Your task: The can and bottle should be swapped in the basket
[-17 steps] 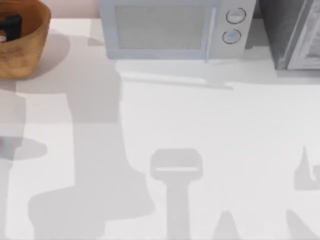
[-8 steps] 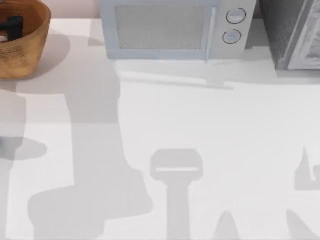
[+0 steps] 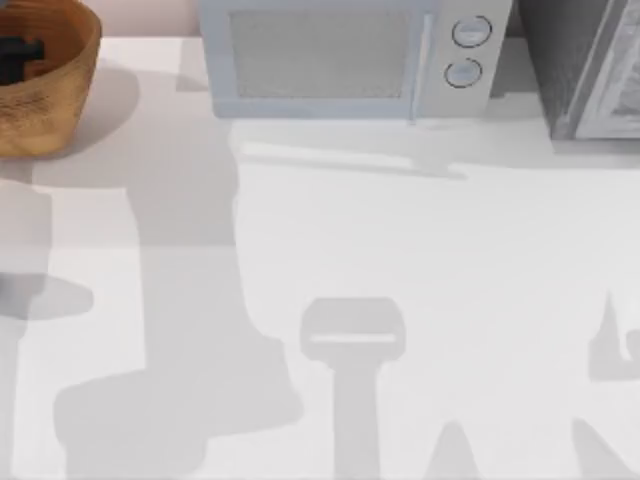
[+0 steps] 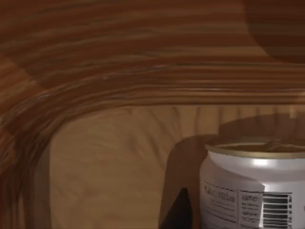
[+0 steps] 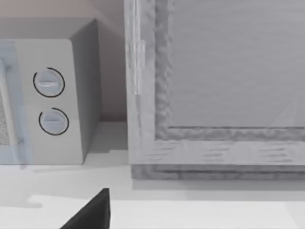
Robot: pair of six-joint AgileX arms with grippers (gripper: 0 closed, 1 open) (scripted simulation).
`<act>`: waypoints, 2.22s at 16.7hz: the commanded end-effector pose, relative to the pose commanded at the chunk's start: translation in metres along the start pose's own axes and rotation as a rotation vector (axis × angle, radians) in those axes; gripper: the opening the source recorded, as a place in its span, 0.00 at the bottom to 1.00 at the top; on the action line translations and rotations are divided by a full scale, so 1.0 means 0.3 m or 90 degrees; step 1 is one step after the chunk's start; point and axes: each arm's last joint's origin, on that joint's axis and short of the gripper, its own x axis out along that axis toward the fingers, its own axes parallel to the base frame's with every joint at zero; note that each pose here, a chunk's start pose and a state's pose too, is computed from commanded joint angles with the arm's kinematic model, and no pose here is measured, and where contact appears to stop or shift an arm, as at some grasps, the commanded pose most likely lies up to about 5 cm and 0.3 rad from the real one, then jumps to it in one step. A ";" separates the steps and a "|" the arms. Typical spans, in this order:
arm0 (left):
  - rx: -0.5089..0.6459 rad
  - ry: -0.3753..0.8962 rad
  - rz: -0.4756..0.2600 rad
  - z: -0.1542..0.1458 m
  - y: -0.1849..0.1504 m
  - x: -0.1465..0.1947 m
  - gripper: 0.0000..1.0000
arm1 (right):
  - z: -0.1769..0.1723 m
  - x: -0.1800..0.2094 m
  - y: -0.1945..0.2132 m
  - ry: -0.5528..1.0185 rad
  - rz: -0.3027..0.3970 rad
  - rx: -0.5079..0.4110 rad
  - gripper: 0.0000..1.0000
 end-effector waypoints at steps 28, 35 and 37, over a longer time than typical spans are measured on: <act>0.022 -0.235 0.075 -0.148 -0.237 -0.715 0.00 | 0.000 0.000 0.000 0.000 0.000 0.000 1.00; 0.063 -0.466 0.092 -0.680 -0.404 -0.987 0.00 | 0.000 0.000 0.000 0.000 0.000 0.000 1.00; 0.072 -0.530 0.091 -0.850 -0.422 -0.972 0.00 | 0.000 0.000 0.000 0.000 0.000 0.000 1.00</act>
